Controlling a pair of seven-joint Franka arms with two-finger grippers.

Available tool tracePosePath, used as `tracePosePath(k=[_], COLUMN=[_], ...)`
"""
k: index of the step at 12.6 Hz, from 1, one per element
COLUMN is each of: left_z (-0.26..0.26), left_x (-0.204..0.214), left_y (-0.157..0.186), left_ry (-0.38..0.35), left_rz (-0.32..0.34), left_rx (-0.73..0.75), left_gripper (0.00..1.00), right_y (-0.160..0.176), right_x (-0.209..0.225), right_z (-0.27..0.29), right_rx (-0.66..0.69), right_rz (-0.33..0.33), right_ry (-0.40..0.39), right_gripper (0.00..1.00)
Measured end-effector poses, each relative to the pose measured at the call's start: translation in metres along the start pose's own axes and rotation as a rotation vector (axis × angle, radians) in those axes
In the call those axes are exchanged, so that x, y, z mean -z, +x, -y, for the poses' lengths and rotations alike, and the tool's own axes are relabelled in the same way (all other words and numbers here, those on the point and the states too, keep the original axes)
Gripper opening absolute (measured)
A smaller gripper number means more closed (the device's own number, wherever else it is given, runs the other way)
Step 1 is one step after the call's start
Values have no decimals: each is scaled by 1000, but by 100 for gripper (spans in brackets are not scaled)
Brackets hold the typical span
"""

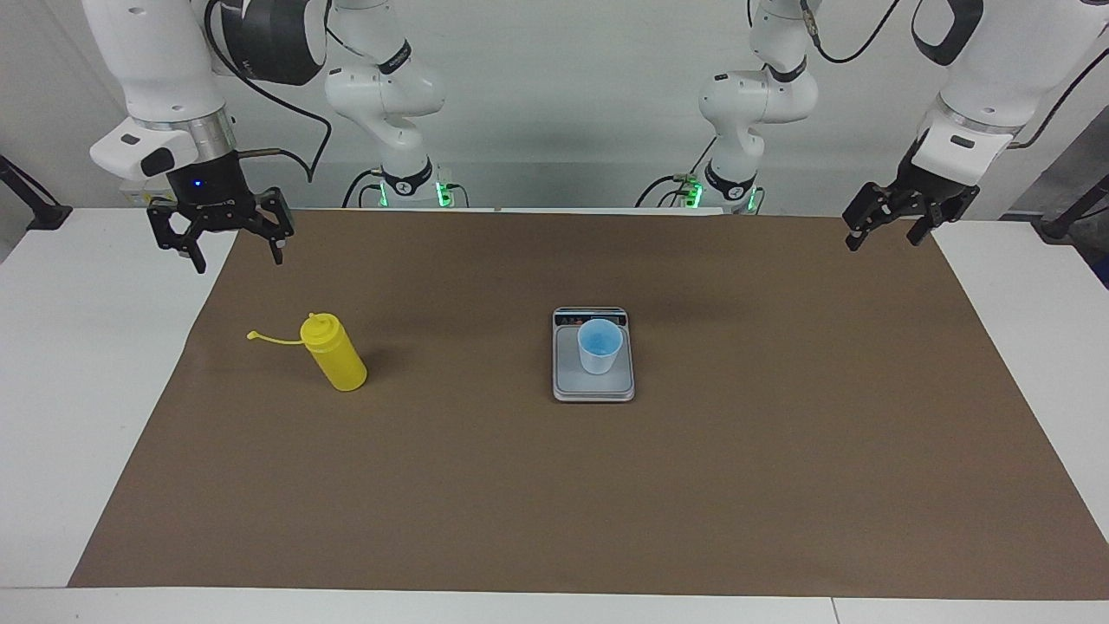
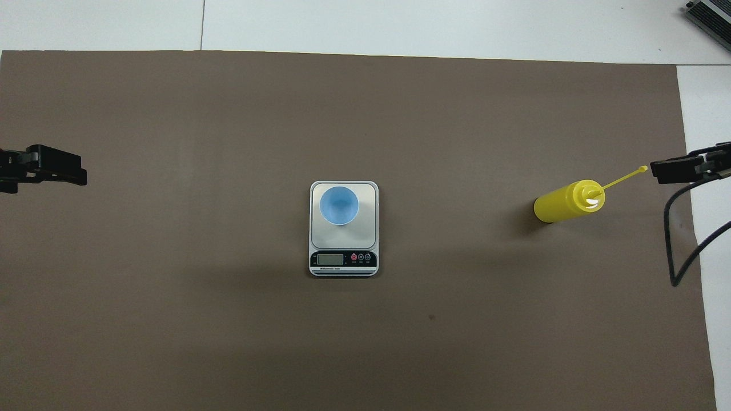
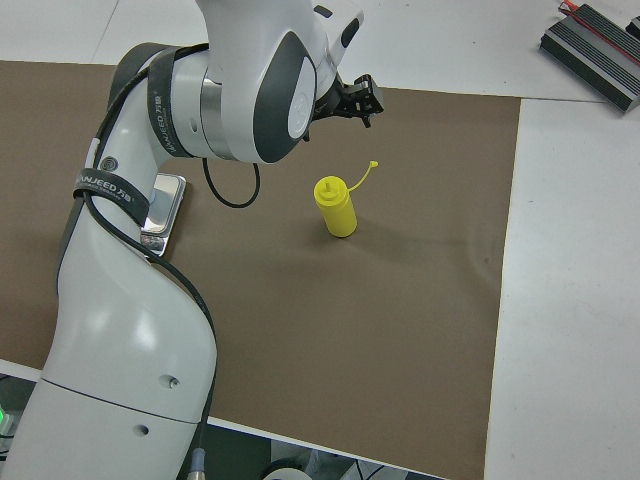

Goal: Pour seasoning into cup on scale with both arms

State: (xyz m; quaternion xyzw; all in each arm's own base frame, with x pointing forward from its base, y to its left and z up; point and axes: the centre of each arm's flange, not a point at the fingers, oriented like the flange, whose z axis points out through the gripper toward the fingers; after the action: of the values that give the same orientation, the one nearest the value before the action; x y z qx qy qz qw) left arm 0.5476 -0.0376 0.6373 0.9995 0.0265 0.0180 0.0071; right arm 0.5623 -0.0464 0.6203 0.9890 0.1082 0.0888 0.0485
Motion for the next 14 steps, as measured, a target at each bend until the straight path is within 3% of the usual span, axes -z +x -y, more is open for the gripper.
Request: tracePosePath(k=[3,8,14], left_z=[0,0,0], left_x=[3,2,1], left_y=[-1,-3,-5], left_ry=[0,1,3], left_rz=[-3,8,21], left_rx=[-1,-1,-2], left_gripper=[100,100,100], right_y=[1,4,4], right_x=[10,26,18], right_z=[11,32,29], right_rx=[-168,-414,-449], right_rz=[22,146,201], right_ry=[11,15,61], right_gripper=[100,100,100])
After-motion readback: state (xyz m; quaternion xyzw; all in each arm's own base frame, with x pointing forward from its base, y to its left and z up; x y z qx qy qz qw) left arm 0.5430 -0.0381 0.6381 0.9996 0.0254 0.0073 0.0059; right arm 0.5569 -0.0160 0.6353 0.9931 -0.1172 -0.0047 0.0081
